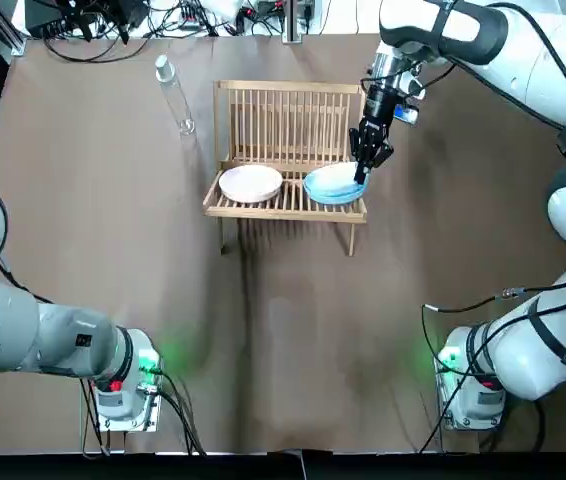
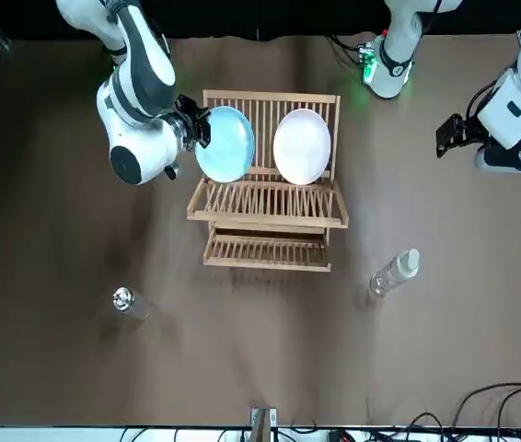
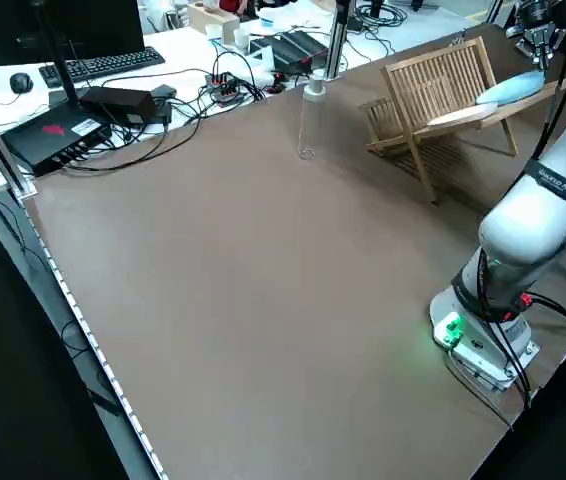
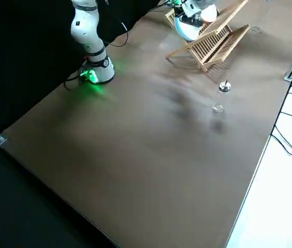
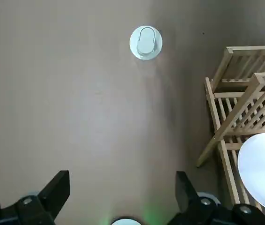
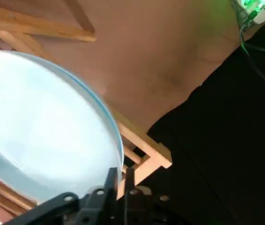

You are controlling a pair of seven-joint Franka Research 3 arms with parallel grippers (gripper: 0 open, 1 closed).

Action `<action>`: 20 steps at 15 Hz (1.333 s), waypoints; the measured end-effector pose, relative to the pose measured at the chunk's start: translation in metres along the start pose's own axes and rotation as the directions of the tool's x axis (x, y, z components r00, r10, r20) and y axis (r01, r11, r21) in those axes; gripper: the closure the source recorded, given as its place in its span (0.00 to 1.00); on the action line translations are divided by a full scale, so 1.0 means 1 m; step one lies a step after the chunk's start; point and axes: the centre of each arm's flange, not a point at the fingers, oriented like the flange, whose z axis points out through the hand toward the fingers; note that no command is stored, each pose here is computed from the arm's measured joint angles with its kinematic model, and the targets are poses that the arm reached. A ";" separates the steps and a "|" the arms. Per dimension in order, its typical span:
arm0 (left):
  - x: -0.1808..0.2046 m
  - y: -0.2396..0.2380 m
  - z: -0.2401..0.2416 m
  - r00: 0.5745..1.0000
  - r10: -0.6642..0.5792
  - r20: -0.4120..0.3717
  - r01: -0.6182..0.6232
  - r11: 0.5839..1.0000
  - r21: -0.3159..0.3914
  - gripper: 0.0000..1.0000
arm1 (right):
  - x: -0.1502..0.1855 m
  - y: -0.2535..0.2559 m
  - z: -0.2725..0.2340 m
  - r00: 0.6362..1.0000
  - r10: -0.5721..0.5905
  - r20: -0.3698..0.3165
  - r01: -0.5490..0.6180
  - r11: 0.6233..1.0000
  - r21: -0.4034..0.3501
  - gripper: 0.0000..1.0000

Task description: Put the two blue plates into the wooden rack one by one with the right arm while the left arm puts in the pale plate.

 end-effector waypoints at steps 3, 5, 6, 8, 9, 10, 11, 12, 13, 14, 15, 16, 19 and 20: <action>0.000 0.000 0.000 1.000 0.000 -0.001 0.000 1.000 0.000 0.00 | -0.002 0.000 -0.001 1.000 -0.004 0.000 0.004 1.000 0.003 0.70; 0.000 0.000 0.000 1.000 0.000 -0.002 0.000 1.000 0.000 0.01 | -0.005 -0.001 -0.003 1.000 -0.011 0.000 0.011 1.000 0.006 0.68; 0.000 0.000 0.000 1.000 0.000 -0.002 0.000 1.000 0.000 0.01 | -0.007 -0.001 -0.006 1.000 -0.017 -0.001 0.017 1.000 0.010 0.64; 0.000 0.000 -0.001 1.000 0.000 -0.004 0.000 1.000 0.000 0.00 | -0.008 0.002 -0.013 0.998 -0.059 0.002 0.059 0.998 0.006 0.63; 0.000 0.000 -0.001 1.000 0.000 -0.005 0.000 1.000 0.000 0.01 | -0.007 0.006 -0.022 0.995 -0.095 0.009 0.095 0.995 0.000 0.63; 0.000 0.000 -0.001 1.000 0.000 -0.006 0.000 1.000 0.000 0.00 | -0.001 0.011 -0.037 0.990 -0.138 0.006 0.138 0.990 0.010 0.63; 0.000 0.000 -0.002 1.000 0.000 -0.007 0.000 1.000 0.000 0.00 | 0.011 0.018 -0.056 0.982 -0.186 -0.018 0.187 0.982 0.023 0.63; 0.000 0.000 -0.002 1.000 0.000 -0.007 0.000 1.000 0.000 0.01 | 0.027 0.026 -0.076 0.970 -0.236 -0.061 0.238 0.971 0.031 0.63; 0.000 0.000 -0.002 1.000 0.000 -0.008 0.000 1.000 0.000 0.01 | 0.042 0.034 -0.094 0.954 -0.279 -0.107 0.283 0.958 0.031 0.63; 0.000 0.000 -0.003 1.000 0.000 -0.008 0.000 1.000 -0.001 0.01 | 0.057 0.041 -0.109 0.937 -0.318 -0.147 0.325 0.945 0.027 0.62; 0.000 0.000 -0.003 1.000 -0.001 -0.009 0.001 1.000 -0.001 0.00 | 0.070 0.049 -0.122 0.917 -0.357 -0.178 0.366 0.930 0.021 0.62; -0.001 0.000 -0.004 1.000 -0.001 -0.010 0.001 1.000 -0.001 0.00 | 0.081 0.055 -0.134 0.896 -0.395 -0.203 0.407 0.913 0.020 0.61; -0.002 -0.001 -0.005 1.000 -0.001 -0.014 0.001 1.000 -0.001 0.01 | 0.113 0.076 -0.166 0.806 -0.529 -0.266 0.549 0.836 0.004 0.61; -0.002 -0.001 -0.006 1.000 -0.002 -0.015 0.002 1.000 -0.001 0.00 | 0.124 0.083 -0.175 0.779 -0.556 -0.289 0.579 0.815 -0.006 0.61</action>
